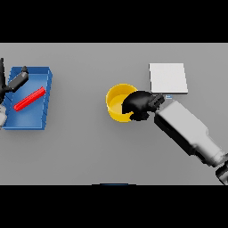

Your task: Pick up the red beaker and tilt it to pour out 1 green nut into yellow bowl. Pick up the yellow bowl and place it on the metallic measuring scale.

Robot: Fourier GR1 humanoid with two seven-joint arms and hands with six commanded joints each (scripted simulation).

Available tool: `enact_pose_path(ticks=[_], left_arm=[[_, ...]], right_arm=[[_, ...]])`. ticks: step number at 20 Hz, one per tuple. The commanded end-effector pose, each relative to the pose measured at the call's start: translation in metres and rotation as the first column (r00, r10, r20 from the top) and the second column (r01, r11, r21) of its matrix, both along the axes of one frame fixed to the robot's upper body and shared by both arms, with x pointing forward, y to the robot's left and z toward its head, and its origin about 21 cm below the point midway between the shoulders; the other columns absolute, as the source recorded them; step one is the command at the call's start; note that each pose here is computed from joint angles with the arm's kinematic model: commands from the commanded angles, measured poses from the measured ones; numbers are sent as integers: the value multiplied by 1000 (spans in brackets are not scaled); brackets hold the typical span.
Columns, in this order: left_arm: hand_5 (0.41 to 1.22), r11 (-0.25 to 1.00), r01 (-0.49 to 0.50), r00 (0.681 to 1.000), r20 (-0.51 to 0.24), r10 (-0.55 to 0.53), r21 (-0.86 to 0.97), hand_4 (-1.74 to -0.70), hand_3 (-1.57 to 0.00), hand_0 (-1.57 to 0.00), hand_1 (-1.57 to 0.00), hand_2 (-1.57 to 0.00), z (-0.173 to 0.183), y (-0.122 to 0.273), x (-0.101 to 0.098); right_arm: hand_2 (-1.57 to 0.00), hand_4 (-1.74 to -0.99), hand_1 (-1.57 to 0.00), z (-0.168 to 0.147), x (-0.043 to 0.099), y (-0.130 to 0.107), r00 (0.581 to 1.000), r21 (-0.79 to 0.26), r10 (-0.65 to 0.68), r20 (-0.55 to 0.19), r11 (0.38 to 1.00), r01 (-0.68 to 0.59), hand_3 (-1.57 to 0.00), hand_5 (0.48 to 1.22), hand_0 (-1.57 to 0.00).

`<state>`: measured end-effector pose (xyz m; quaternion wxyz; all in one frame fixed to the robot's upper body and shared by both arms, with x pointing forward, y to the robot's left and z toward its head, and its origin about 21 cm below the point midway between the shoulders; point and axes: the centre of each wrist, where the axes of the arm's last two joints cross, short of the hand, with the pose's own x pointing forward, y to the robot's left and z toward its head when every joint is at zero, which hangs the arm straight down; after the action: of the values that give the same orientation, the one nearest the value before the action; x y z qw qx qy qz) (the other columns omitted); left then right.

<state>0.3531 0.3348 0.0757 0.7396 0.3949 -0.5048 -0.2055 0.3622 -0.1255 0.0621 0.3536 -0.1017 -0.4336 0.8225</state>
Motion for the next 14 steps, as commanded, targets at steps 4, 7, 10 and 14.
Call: enact_pose_path(ticks=[4, 7, 10, 14], left_arm=[[690, 1000, 10, 1000, 7, -10, -7, -735, 1, 1, 1, 1, 3, 0, -5], [696, 1000, 11, 1000, 11, -11, 0, -738, 1, 1, 1, 1, 6, -1, -2], [697, 1000, 7, 1000, 12, -7, 2, -736, 1, 1, 1, 1, 7, 2, 0], [702, 1000, 2, 1000, 12, -2, 7, -741, 1, 1, 1, 1, 8, 0, -1]], right_arm=[[-1404, -1736, -1558, 28, 4, -2, 999, 11, -28, 41, 1000, 27, -1266, 1217, -1558], [-1414, -1738, -1564, 46, 2, -6, 995, 17, -55, 86, 998, 53, -1257, 1219, -1564], [-1436, -1740, -1568, 61, 6, -12, 988, 38, -86, 125, 996, 82, -1266, 1220, -1568], [-1472, -1740, -1570, 69, 17, -29, 977, 52, -159, 139, 987, 153, -1309, 1220, -1570]])
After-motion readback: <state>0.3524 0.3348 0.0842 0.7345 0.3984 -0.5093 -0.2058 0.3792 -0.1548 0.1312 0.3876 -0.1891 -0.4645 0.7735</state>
